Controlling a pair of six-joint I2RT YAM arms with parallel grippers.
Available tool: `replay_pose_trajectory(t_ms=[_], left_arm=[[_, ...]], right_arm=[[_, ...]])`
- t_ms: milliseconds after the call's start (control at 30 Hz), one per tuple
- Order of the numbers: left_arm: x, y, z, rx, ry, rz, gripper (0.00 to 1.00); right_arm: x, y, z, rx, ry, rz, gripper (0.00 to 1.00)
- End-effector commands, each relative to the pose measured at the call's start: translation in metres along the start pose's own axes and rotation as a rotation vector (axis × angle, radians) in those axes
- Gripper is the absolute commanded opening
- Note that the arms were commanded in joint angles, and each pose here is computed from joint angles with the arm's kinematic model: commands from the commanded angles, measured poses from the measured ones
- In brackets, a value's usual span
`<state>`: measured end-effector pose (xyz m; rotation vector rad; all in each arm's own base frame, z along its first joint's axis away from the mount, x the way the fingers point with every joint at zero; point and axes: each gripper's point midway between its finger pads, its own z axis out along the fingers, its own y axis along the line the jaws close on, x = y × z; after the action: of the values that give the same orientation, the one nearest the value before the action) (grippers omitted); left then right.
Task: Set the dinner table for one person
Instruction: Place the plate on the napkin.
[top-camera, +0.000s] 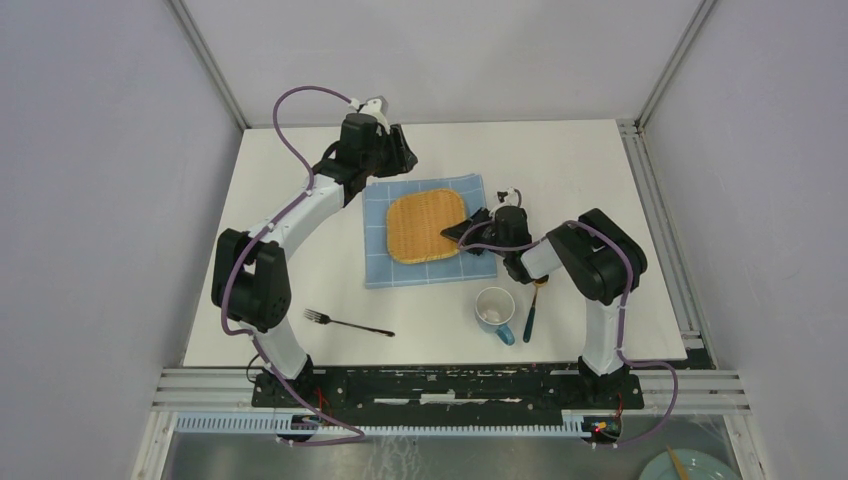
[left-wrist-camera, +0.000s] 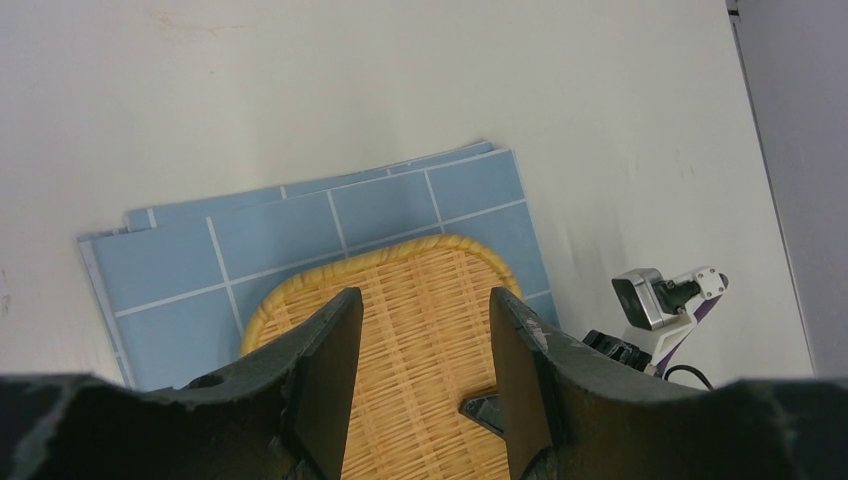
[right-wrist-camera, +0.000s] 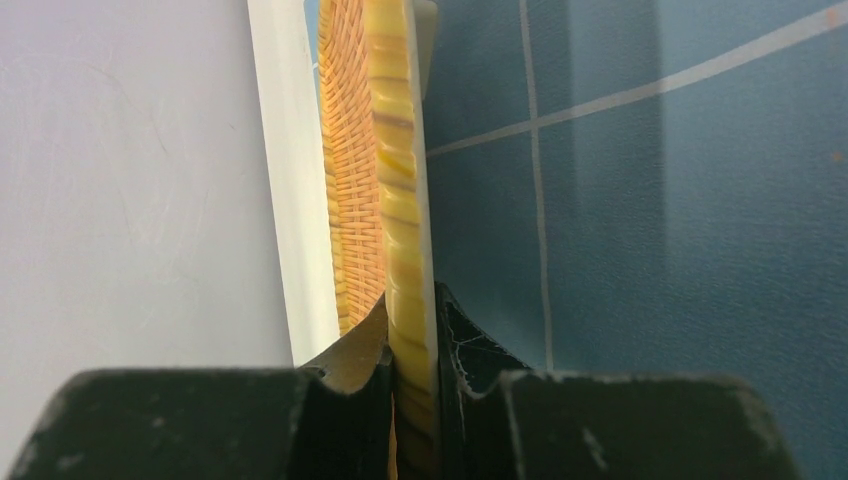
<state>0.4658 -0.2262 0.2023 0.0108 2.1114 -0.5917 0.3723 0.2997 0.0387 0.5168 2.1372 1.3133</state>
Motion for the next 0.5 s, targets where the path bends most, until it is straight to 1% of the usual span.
replay_pose_trajectory(t_ms=[0,67,233,400,467], left_arm=[[-0.012,-0.011,-0.006,0.045,-0.042,0.003,0.57],[-0.011,-0.011,-0.005,0.046,-0.041,0.001,0.57],[-0.011,-0.012,-0.005,0.048,-0.039,-0.001,0.57],[-0.01,-0.011,-0.004,0.048,-0.038,-0.004,0.57],[-0.01,-0.011,-0.004,0.049,-0.039,-0.004,0.57]], right_arm=[[-0.013,0.046,-0.004,-0.119,-0.016,-0.056,0.12],[-0.012,0.044,-0.005,-0.111,-0.017,-0.057,0.13],[-0.013,0.042,-0.01,-0.103,-0.028,-0.058,0.2],[-0.017,0.042,-0.015,-0.105,-0.041,-0.054,0.31],[-0.018,0.043,-0.017,-0.105,-0.046,-0.056,0.32]])
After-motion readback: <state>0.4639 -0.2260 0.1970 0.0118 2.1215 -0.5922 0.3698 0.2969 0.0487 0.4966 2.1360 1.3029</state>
